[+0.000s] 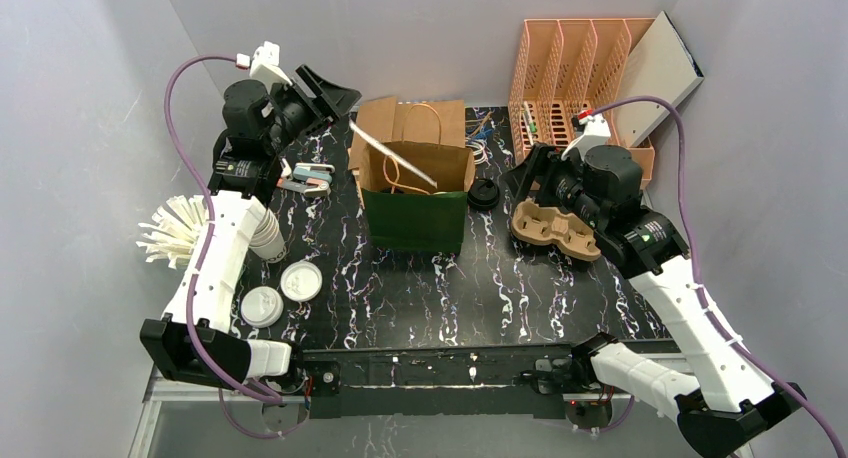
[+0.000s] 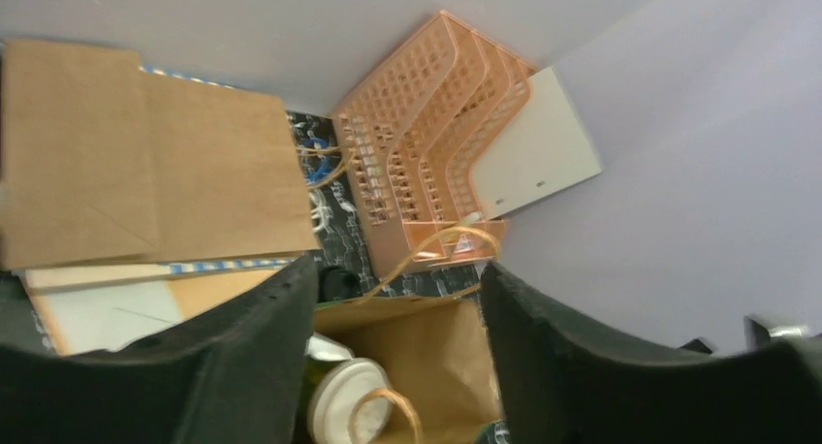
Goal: Pack the takeout coffee
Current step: Place the straw in the takeout bag, then pick up the straw from the storage cup, then place the straw in the takeout bag, then reset both arms
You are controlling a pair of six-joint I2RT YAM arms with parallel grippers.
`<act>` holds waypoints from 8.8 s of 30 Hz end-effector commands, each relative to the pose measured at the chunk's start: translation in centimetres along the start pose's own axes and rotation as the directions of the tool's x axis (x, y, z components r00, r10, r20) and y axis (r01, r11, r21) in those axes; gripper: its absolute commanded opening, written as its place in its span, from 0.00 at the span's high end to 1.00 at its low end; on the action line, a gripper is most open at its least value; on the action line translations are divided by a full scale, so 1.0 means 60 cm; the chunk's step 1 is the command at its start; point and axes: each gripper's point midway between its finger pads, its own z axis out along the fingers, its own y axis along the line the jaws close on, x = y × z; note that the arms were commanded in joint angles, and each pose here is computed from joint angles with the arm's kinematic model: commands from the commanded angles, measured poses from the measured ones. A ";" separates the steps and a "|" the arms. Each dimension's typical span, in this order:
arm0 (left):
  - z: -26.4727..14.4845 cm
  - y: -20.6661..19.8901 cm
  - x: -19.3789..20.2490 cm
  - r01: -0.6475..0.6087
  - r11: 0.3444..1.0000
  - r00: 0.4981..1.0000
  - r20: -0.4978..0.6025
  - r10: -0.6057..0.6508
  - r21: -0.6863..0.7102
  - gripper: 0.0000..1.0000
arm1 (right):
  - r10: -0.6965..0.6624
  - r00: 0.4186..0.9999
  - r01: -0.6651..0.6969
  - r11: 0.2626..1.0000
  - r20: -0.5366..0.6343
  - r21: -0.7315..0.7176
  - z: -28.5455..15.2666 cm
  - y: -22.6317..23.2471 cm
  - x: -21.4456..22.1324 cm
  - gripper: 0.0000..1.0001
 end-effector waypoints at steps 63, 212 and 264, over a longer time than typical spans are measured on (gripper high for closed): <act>-0.496 0.429 -0.034 -0.006 -0.092 0.968 -0.029 0.248 -0.996 0.57 | 0.029 0.996 -0.036 0.996 -0.081 -0.076 0.022 0.038 0.020 0.22; -0.049 -0.275 0.123 -0.039 0.971 0.983 -0.167 0.080 0.234 1.00 | -0.010 0.993 0.004 0.999 0.120 0.046 -0.027 -0.013 -0.021 0.20; -0.067 0.319 0.193 -0.332 0.786 0.943 -0.166 0.288 -0.521 0.02 | -0.218 0.969 0.169 0.930 0.118 0.327 0.048 -0.195 0.078 0.09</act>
